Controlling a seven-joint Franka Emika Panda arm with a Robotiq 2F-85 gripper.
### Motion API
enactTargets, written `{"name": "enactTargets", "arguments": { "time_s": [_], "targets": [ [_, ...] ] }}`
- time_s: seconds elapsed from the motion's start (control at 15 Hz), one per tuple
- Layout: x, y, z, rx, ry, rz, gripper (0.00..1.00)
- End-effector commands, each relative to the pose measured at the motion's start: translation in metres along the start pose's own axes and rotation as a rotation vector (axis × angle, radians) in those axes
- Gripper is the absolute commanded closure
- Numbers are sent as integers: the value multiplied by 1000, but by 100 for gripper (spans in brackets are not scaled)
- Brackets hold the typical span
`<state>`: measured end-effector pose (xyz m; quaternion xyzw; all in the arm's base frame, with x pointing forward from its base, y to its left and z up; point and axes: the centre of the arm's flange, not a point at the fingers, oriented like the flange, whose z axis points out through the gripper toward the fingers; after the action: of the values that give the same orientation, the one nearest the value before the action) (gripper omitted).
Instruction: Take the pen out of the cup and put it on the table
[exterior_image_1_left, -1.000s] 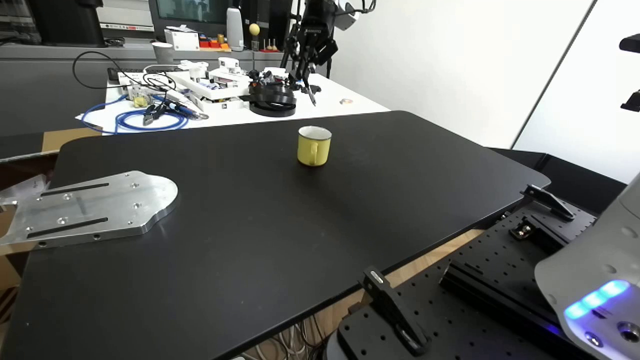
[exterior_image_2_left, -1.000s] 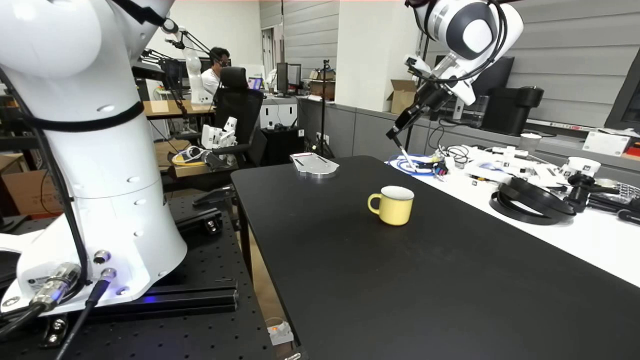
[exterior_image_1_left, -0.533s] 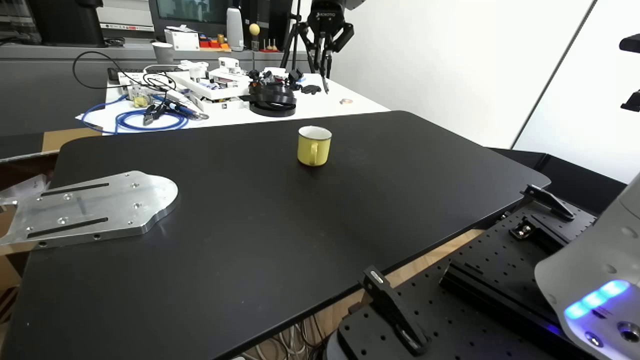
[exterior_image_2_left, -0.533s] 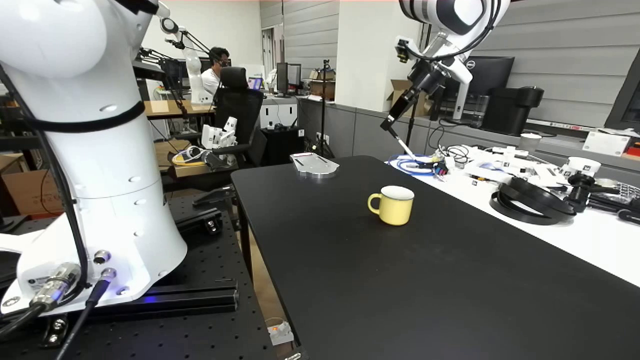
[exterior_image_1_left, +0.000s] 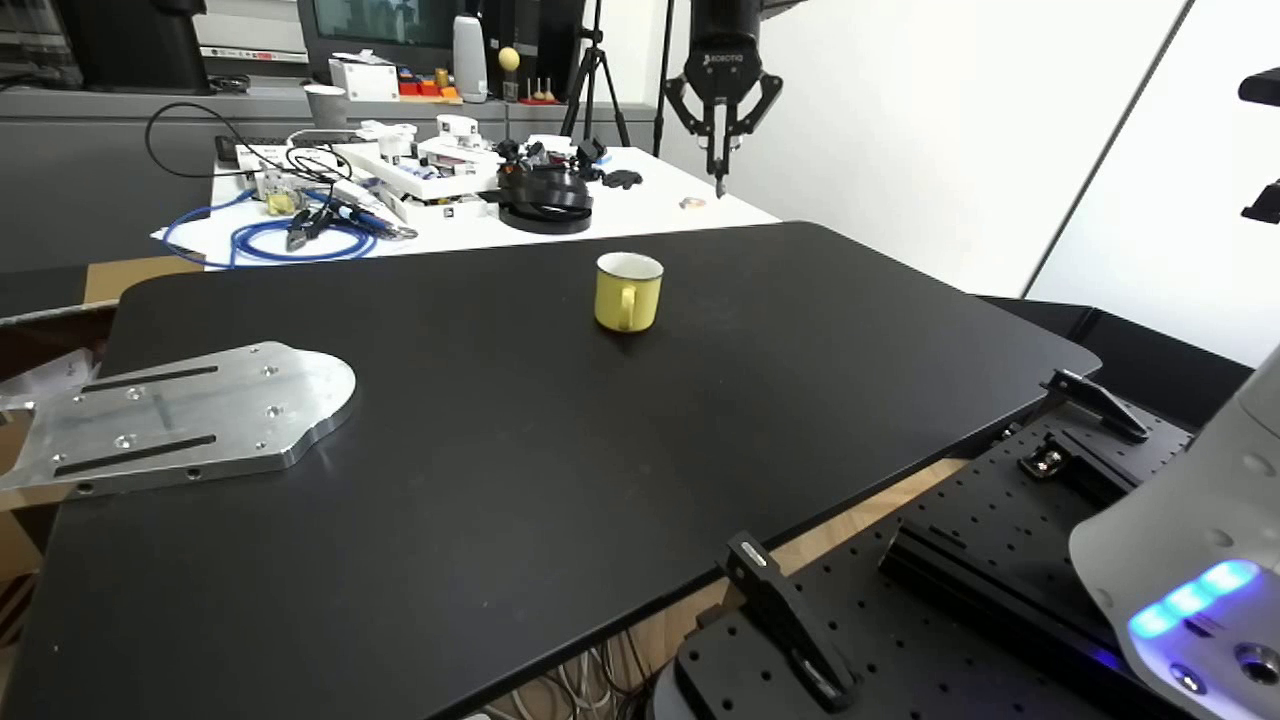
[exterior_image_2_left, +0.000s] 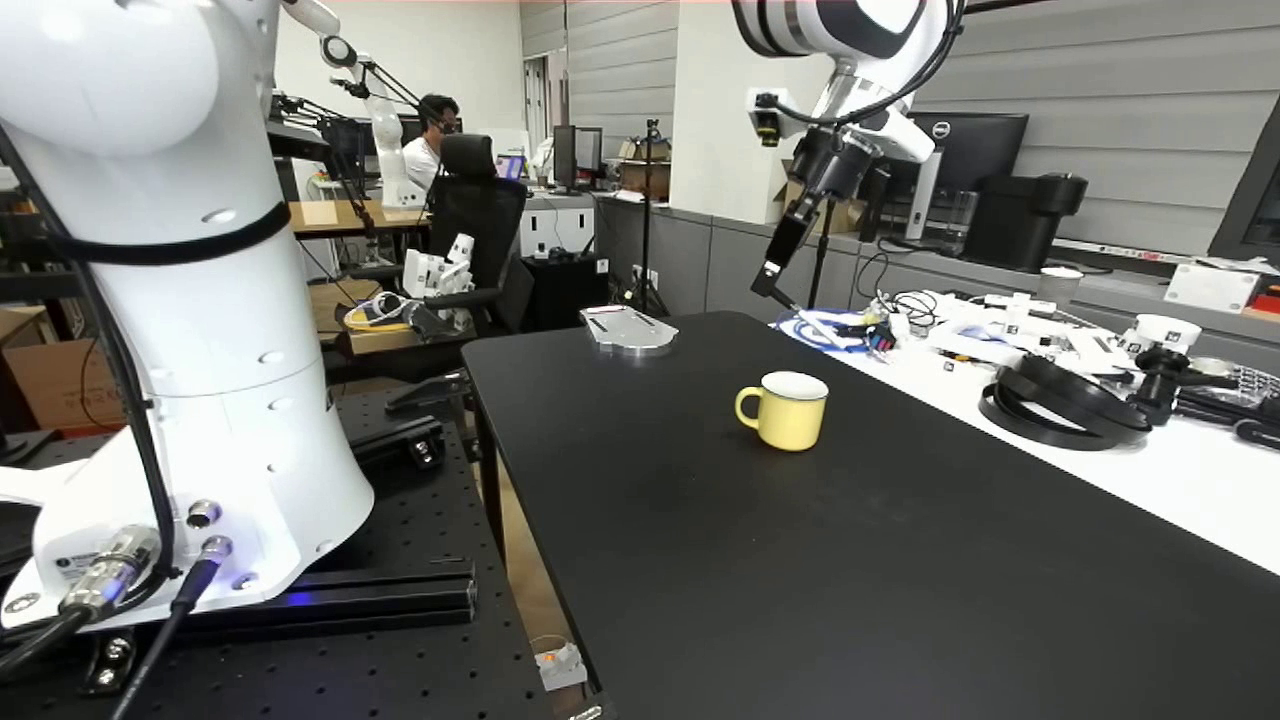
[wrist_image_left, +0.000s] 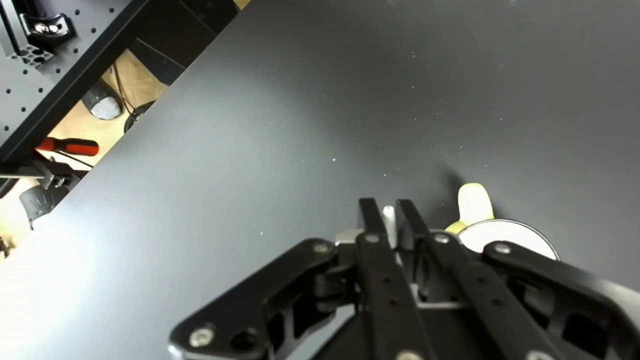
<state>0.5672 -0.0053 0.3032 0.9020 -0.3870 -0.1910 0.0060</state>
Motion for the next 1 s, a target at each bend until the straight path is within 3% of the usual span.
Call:
{"name": "enactTargets", "arguments": {
  "time_s": [0.0, 0.53, 0.93],
  "targets": [
    [-28, 39, 27, 27, 67, -31, 97],
    [-23, 38, 87, 117, 216, -137, 97],
    [-20, 18, 143, 95, 254, -143, 97]
  ]
}}
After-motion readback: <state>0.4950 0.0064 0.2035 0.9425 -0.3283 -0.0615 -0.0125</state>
